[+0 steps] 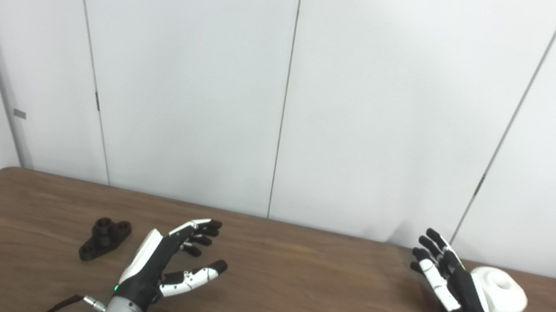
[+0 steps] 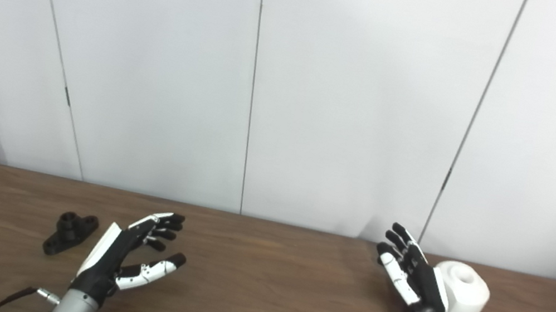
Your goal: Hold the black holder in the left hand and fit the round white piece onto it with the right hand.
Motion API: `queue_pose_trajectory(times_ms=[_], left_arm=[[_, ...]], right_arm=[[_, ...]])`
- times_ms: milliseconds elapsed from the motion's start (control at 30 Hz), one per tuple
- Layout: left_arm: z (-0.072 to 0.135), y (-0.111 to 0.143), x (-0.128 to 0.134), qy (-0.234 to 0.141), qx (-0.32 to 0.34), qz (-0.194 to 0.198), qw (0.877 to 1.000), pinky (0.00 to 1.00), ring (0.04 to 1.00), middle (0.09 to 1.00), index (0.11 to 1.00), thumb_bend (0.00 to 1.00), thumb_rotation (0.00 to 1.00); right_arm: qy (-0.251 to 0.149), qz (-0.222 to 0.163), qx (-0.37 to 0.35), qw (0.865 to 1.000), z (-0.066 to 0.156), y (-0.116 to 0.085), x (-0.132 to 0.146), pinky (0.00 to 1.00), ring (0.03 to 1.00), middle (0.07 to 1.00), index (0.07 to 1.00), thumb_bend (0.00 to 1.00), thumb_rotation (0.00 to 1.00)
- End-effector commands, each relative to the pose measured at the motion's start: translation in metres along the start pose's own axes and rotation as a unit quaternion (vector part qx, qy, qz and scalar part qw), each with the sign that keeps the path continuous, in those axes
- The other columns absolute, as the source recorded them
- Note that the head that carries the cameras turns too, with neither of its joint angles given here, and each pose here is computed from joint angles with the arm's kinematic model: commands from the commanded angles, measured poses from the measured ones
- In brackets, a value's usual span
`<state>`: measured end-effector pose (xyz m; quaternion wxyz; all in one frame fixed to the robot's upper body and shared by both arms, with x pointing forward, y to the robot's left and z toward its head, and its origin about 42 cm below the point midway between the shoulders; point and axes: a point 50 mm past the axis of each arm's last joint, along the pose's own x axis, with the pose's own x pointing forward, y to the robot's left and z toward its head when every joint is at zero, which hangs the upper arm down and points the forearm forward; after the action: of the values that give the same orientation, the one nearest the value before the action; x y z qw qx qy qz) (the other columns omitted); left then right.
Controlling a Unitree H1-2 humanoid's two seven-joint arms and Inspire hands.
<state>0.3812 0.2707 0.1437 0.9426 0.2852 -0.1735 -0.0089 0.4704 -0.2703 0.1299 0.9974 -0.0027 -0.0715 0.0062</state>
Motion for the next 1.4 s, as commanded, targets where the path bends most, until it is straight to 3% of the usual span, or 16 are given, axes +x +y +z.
queue_pose_trajectory(times_ms=[0, 300, 533, 700, 767, 933, 1067, 1367], left_arm=[[0.015, 0.022, 0.015, -0.046, 0.045, 0.038, 0.997, 0.69, 0.756, 0.776, 0.789, 0.79, 0.38], [0.016, 0.045, 0.014, -0.068, 0.152, 0.095, 0.981, 0.64, 0.726, 0.77, 0.781, 0.83, 0.34], [0.022, 0.064, 0.013, -0.098, 0.22, 0.132, 0.962, 0.69, 0.759, 0.796, 0.798, 0.87, 0.33], [0.024, 0.073, 0.012, -0.111, 0.247, 0.149, 0.951, 0.71, 0.779, 0.807, 0.806, 0.91, 0.27], [0.024, 0.076, 0.011, -0.11, 0.264, 0.155, 0.946, 0.71, 0.792, 0.818, 0.82, 0.94, 0.3], [0.021, 0.089, 0.008, -0.102, 0.315, 0.173, 0.928, 0.75, 0.837, 0.861, 0.853, 0.96, 0.39], [0.015, 0.1, 0.005, -0.087, 0.34, 0.179, 0.919, 0.82, 0.865, 0.887, 0.871, 0.99, 0.37], [-0.004, 0.13, -0.004, -0.014, 0.333, 0.182, 0.925, 0.89, 0.92, 0.932, 0.95, 1.0, 0.4]], right_arm=[[0.024, -0.003, 0.006, 1.0, -0.028, -0.004, -0.023, 0.77, 0.828, 0.872, 0.885, 0.41, 0.51], [0.027, -0.005, 0.017, 0.999, -0.029, -0.006, -0.023, 0.77, 0.823, 0.865, 0.88, 0.39, 0.47], [0.026, -0.003, 0.019, 0.999, -0.029, -0.007, -0.023, 0.79, 0.829, 0.866, 0.883, 0.38, 0.46], [0.028, -0.004, 0.015, 0.999, -0.03, -0.007, -0.023, 0.76, 0.819, 0.86, 0.873, 0.38, 0.46], [0.028, -0.001, 0.016, 0.999, -0.03, -0.006, -0.023, 0.77, 0.828, 0.866, 0.878, 0.37, 0.45], [0.029, -0.001, 0.012, 1.0, -0.032, -0.006, -0.023, 0.77, 0.823, 0.864, 0.876, 0.38, 0.47], [0.028, 0.001, 0.008, 1.0, -0.033, -0.006, -0.022, 0.77, 0.824, 0.867, 0.88, 0.38, 0.47], [0.029, 0.002, 0.016, 0.999, -0.034, -0.006, -0.022, 0.76, 0.824, 0.867, 0.885, 0.37, 0.46]])
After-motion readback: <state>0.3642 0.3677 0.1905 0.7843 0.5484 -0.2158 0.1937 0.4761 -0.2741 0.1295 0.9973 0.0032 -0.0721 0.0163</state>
